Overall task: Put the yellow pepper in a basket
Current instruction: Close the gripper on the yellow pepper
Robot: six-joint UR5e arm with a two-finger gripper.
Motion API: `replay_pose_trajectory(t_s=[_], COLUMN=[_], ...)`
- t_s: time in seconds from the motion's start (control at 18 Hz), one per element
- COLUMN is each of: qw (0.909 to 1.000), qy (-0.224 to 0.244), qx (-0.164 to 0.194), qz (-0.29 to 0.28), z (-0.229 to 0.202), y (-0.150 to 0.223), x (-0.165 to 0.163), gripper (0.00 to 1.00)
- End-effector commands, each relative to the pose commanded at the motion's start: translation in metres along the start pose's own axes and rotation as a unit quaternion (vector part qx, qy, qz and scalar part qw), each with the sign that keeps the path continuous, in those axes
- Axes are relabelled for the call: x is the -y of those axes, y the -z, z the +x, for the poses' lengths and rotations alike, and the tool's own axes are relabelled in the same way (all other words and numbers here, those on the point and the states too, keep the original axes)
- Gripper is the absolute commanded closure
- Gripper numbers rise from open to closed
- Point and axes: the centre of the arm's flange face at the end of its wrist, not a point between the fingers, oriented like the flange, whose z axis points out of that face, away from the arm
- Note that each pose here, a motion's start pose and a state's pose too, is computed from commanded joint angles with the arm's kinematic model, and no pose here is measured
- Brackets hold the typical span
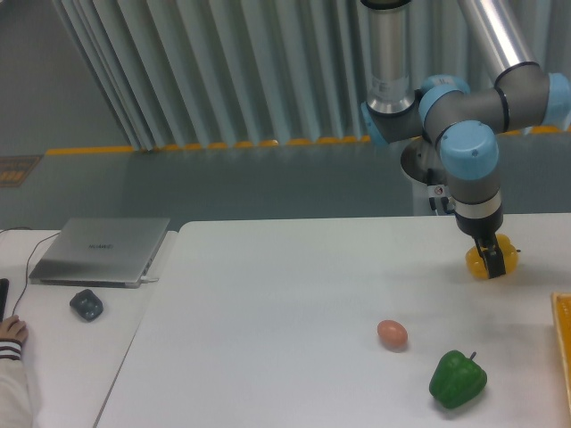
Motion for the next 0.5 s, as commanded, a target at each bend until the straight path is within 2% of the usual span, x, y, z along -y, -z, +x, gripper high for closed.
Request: replay_pose_trajectory(t_s=[0.5], qw=[0.9995], qy=[0.004], qx=[-0.029], qz=[-0.010], z=[0.008], y=[-0.024], x=[-0.008], gripper=[0.00])
